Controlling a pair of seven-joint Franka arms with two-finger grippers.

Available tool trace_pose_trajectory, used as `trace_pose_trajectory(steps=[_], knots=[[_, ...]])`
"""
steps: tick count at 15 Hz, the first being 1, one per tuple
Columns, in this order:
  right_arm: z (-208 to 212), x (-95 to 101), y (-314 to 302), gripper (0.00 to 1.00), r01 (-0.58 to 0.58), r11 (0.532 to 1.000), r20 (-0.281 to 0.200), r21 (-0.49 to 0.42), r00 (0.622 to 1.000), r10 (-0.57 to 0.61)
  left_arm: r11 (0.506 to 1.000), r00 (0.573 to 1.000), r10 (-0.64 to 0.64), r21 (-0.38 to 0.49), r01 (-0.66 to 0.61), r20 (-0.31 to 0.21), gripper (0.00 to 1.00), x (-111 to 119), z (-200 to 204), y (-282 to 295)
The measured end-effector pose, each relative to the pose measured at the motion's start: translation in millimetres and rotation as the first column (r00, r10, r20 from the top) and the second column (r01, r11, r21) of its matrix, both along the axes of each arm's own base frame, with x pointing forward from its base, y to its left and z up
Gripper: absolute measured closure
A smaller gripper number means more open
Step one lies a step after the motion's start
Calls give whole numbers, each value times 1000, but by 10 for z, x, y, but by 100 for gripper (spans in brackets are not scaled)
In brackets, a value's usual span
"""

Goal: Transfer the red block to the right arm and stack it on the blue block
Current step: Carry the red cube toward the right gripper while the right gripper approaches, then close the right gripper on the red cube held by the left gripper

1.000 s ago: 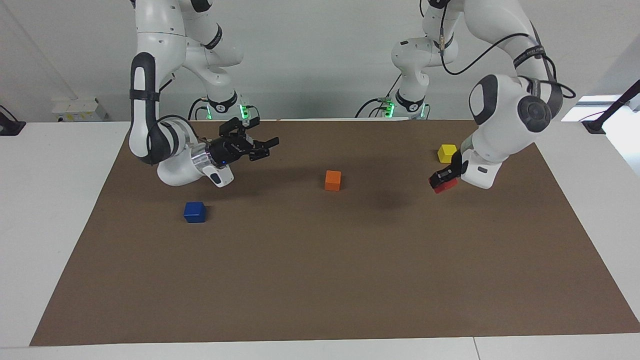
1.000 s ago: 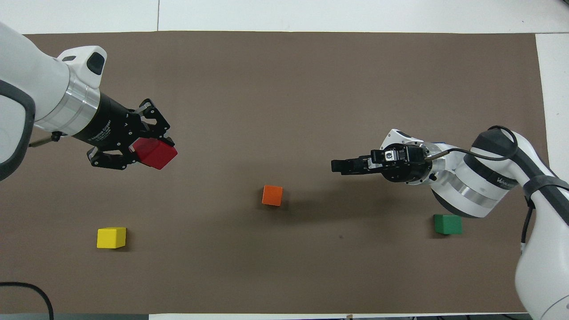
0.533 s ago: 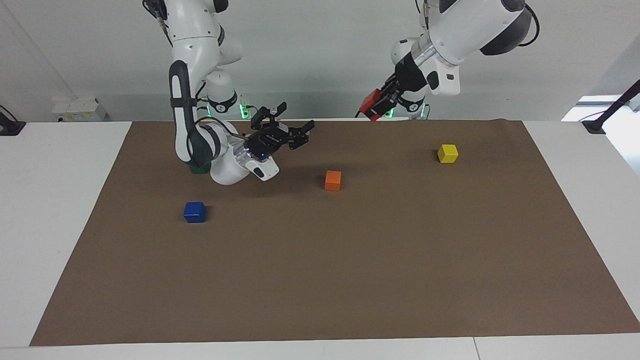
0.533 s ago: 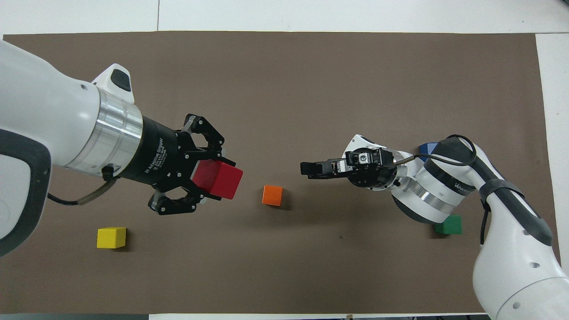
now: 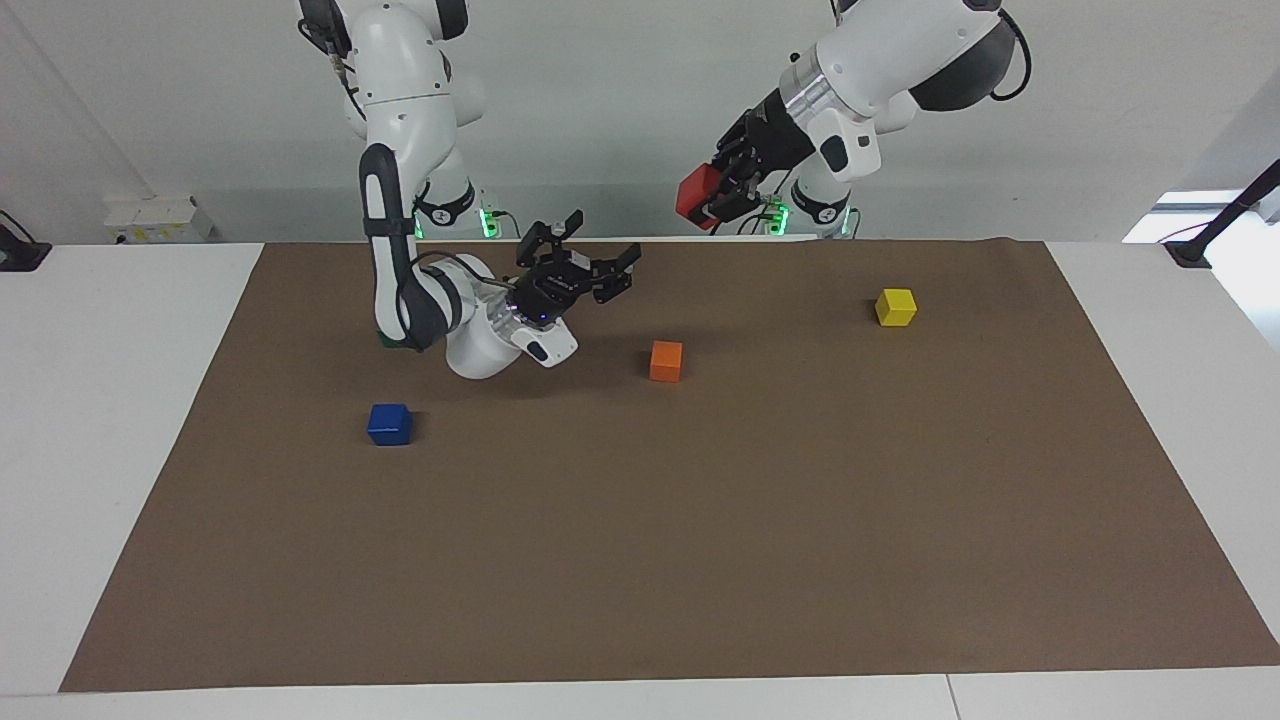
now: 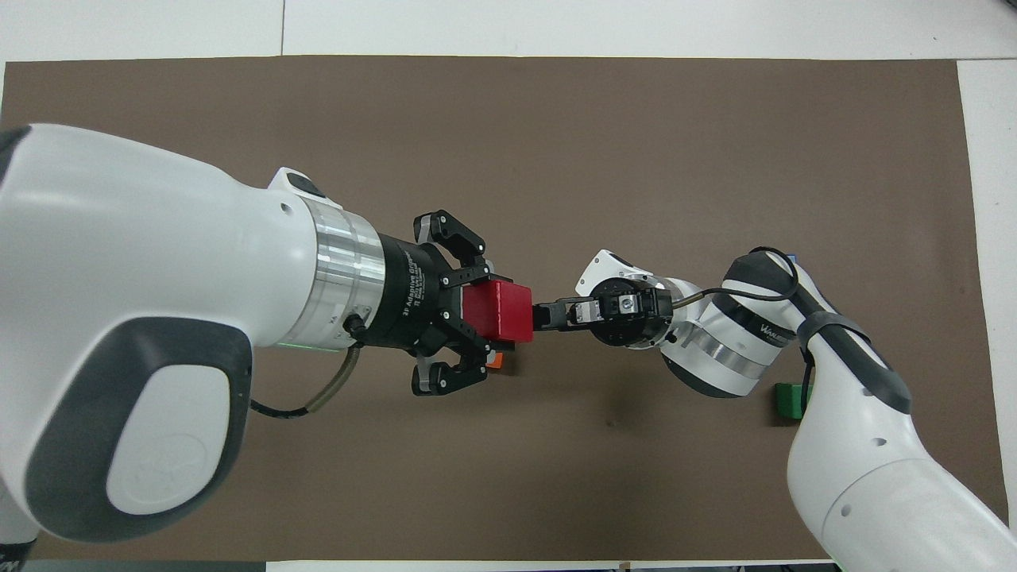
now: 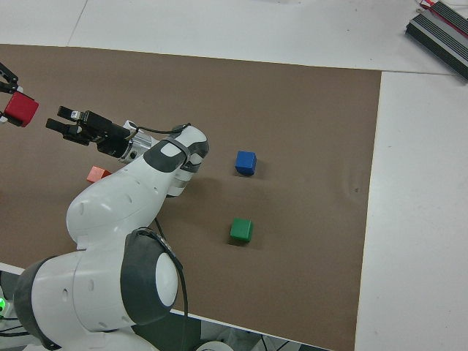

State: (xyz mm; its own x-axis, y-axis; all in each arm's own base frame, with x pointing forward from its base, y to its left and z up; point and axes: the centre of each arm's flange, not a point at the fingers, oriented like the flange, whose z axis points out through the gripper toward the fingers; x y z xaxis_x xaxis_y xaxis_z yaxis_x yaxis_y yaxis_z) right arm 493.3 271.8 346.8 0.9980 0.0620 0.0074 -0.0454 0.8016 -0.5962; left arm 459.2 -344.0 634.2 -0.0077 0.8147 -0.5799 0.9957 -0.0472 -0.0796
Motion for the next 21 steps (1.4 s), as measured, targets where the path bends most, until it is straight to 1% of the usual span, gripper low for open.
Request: trace_pose_trajectory(steps=[2,5,8,10,12,13,14,15,17,18,19,20,21], knots=[[-89,-44,120,0,0,1000,2,-2,1000,0,1000,1000,28,2,-28,-2,46,-49,-47,-43],[-169,-36,191,0,14,1000,15,-3,1000,-14,998,998,57,2,-57,-2,46,-95,-48,-62],[-149,-78,309,0,-5,1000,19,6,1000,5,997,997,82,2,-82,8,46,-120,-136,-78],[-127,-142,429,0,-21,1000,19,21,1000,21,997,997,83,9,-83,7,46,-162,-203,-98],[-124,-166,471,0,-26,999,17,26,1000,26,996,997,82,16,-82,6,46,-204,-244,-99],[-126,-165,469,4,-25,999,17,26,1000,25,996,997,82,19,-82,7,46,-220,-256,-96],[-127,-160,462,10,-24,999,17,25,1000,23,997,997,80,21,-80,8,46,-233,-265,-92],[-127,-152,450,10,-22,999,16,25,1000,22,997,997,73,22,-74,12,46,-242,-270,-90],[-126,-129,420,20,-17,1000,16,23,1000,17,999,999,44,23,-45,31,46,-259,-286,-87],[-127,-120,414,20,-15,1000,16,21,1000,15,999,999,30,24,-31,39,46,-269,-297,-85],[-127,-113,413,26,-13,1000,15,18,1000,13,999,999,20,26,-21,44,46,-280,-312,-81],[-126,-107,414,37,-11,1000,15,15,1000,11,999,999,16,28,-17,46,46,-289,-322,-79],[-121,-104,412,45,-13,1000,14,15,1000,13,1000,999,9,26,-10,52,46,-289,-321,-73]])
